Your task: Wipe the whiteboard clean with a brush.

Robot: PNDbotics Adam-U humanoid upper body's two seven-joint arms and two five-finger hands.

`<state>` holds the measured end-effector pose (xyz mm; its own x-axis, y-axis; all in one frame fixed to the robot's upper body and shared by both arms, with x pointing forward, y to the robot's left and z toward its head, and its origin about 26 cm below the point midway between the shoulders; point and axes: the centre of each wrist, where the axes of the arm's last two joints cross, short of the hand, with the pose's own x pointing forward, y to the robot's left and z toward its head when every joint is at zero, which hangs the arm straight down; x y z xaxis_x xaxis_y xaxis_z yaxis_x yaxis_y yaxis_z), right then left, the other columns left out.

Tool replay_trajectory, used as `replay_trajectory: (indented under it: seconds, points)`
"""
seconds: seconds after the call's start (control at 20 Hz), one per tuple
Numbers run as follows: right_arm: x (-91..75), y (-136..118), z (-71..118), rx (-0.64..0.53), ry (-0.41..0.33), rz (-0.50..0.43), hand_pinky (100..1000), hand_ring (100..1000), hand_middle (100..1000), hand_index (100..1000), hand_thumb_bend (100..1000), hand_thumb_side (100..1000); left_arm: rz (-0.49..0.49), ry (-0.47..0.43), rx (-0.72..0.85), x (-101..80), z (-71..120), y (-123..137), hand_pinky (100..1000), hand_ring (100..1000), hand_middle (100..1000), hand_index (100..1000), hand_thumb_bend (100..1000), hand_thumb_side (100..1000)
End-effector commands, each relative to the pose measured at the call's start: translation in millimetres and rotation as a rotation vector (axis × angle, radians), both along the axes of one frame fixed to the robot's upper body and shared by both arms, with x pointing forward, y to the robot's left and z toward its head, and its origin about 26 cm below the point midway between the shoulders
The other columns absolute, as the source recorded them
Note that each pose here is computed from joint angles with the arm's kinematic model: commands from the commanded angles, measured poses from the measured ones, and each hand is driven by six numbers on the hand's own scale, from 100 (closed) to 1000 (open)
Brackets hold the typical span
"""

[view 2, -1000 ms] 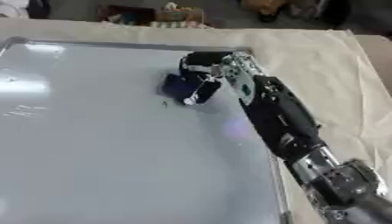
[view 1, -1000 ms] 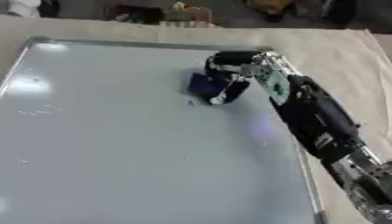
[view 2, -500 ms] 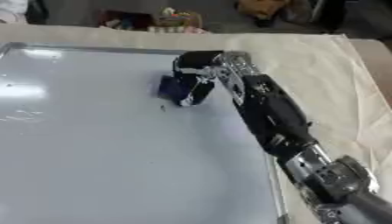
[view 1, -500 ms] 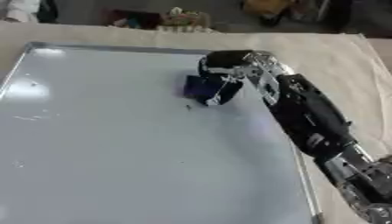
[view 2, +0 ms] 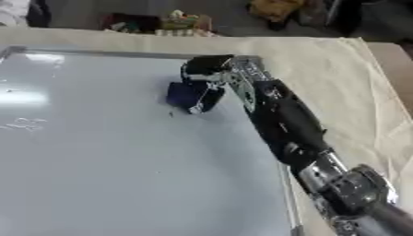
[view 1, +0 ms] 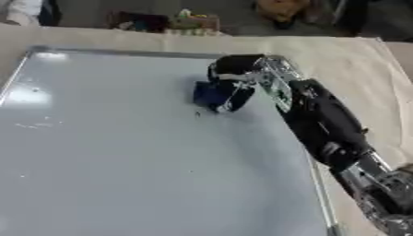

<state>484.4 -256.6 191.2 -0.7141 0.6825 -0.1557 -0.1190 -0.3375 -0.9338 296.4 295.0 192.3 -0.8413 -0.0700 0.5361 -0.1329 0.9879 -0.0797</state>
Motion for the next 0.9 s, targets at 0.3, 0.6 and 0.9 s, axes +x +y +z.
replay_trajectory:
  seconds: [0.3,0.6,0.9]
  points:
    - [-5.0,-6.6,-32.9,-0.105,0.211,0.025,220,292,100,183,100,244,-0.002,-0.025,0.011,-2.8,7.3,0.2,333,389,454,489,100,853]
    - [-7.9,-1.1,-27.9,-0.091,0.268,0.058,219,283,100,184,100,222,-0.002,-0.024,0.010,-2.8,7.3,0.3,334,390,455,489,100,854]
    - [-12.3,4.1,-23.6,-0.072,0.313,0.086,220,273,100,184,100,219,-0.003,-0.024,0.009,-2.8,7.6,0.3,335,391,455,490,100,852]
